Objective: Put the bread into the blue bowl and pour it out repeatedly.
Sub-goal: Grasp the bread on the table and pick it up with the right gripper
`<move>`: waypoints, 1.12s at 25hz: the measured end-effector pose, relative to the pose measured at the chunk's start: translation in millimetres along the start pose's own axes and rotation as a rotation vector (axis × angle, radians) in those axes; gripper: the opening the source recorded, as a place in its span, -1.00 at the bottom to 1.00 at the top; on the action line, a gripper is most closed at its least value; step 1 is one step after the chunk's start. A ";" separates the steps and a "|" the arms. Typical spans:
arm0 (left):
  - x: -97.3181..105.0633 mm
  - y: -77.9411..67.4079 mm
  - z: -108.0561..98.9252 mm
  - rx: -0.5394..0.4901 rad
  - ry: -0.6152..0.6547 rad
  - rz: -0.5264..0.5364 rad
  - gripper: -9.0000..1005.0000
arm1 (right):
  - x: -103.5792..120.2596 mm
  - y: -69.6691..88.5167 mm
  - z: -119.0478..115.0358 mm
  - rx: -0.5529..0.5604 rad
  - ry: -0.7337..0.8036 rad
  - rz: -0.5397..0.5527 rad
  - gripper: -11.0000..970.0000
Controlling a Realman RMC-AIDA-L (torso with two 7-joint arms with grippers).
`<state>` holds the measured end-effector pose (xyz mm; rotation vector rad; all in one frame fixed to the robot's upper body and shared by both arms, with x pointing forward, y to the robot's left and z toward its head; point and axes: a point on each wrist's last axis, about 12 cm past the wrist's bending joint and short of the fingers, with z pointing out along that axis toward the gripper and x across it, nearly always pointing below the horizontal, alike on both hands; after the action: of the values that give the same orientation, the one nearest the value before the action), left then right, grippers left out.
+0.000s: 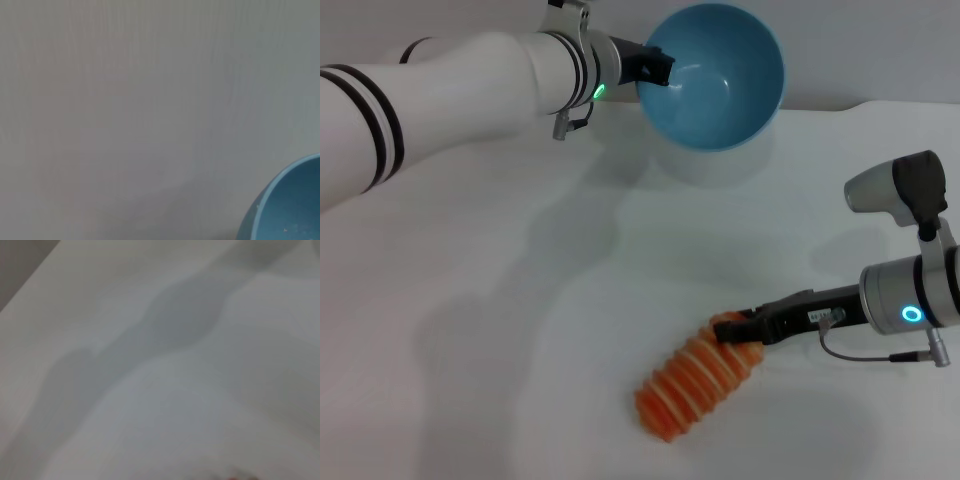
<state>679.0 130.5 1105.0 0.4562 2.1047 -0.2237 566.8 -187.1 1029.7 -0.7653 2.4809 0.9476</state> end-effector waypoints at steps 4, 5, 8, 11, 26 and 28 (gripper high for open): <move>2.7 2.4 -0.5 -0.006 0.000 -0.006 -0.98 | -5.8 1.4 -2.1 -0.002 -0.020 -0.019 -0.11; 2.9 2.9 -0.6 -0.007 0.000 -0.007 -0.98 | -6.9 1.5 -2.7 -0.001 -0.024 -0.024 -0.13; 3.6 3.6 -0.8 -0.008 0.002 -0.007 -0.98 | -12.9 1.9 -6.3 0.006 -0.050 -0.046 -0.20; 4.0 4.0 -0.9 -0.007 0.006 -0.008 -0.98 | -21.5 3.1 -13.0 0.016 -0.089 -0.083 -0.25; 11.2 6.5 -1.8 -0.001 0.046 -0.007 -0.98 | -85.5 20.0 -52.1 0.050 -0.267 -0.336 -0.47; 12.7 6.5 -2.0 0.004 0.061 -0.003 -0.98 | -90.6 19.7 -58.0 0.064 -0.287 -0.354 -0.50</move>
<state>673.8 140.1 1095.5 0.4671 2.1648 -0.2181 617.1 -183.2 1126.8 -0.9350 2.0331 0.7823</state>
